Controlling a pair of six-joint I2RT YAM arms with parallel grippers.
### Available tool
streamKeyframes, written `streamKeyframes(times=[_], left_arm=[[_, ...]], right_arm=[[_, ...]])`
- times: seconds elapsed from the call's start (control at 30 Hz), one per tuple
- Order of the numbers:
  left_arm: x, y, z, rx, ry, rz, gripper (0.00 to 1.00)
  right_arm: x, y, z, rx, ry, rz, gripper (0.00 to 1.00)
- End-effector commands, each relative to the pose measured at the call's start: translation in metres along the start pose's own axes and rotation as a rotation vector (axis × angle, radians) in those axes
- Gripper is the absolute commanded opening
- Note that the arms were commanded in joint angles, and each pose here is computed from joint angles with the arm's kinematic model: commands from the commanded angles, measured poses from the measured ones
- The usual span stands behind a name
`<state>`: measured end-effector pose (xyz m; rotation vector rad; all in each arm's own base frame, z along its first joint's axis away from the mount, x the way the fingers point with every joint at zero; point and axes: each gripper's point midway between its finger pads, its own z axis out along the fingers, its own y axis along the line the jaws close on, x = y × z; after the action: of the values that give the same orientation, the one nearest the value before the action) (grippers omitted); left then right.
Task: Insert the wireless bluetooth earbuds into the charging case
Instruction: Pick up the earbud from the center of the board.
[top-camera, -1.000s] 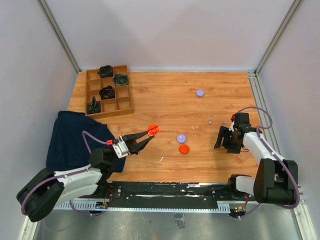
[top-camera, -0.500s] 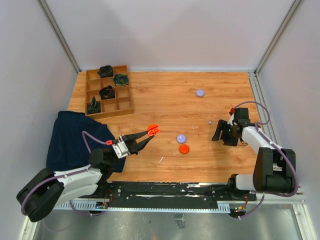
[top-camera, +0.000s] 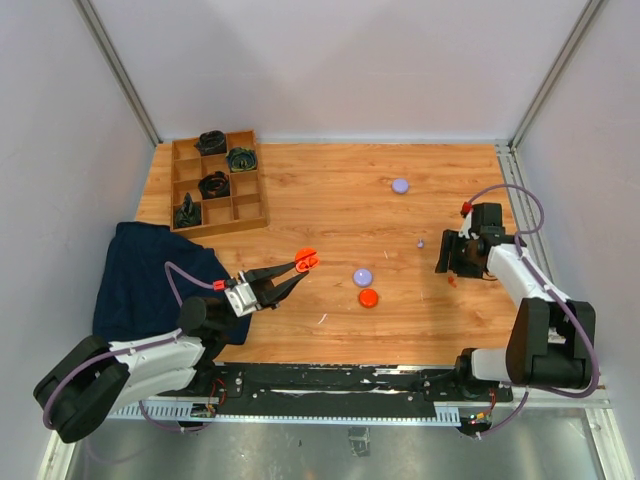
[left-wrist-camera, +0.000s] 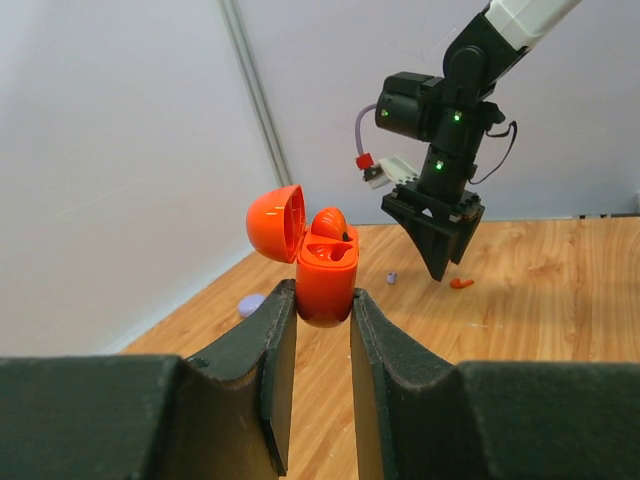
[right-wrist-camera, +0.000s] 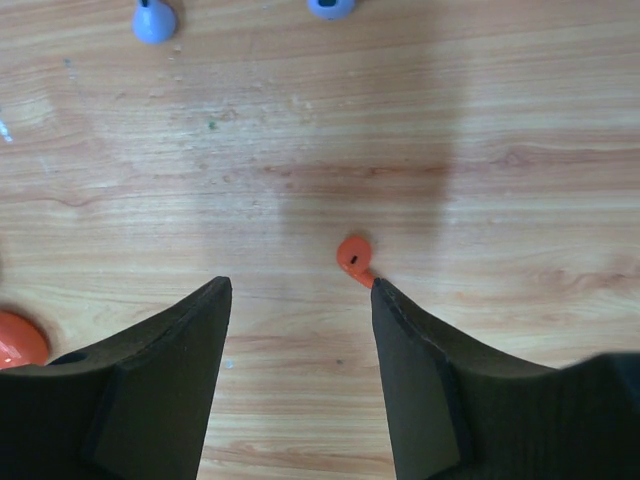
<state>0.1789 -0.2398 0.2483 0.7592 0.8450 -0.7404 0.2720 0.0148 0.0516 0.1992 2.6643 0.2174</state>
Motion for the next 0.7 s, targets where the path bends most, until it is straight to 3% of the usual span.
streamKeyframes(times=[0.0,0.47,0.67], left_arm=[[-0.010,-0.002,-0.001,0.006,-0.044,0.022,0.00],[-0.007,-0.002,-0.002,0.005,-0.034,0.022,0.00],[-0.007,-0.003,-0.001,0.012,-0.034,0.020,0.00]], right_arm=[[0.003,-0.019,-0.005,0.111,0.035,-0.054,0.57],[0.005,-0.024,0.017,0.128,0.123,-0.081,0.36],[0.015,-0.024,0.025,0.114,0.176,-0.077,0.33]])
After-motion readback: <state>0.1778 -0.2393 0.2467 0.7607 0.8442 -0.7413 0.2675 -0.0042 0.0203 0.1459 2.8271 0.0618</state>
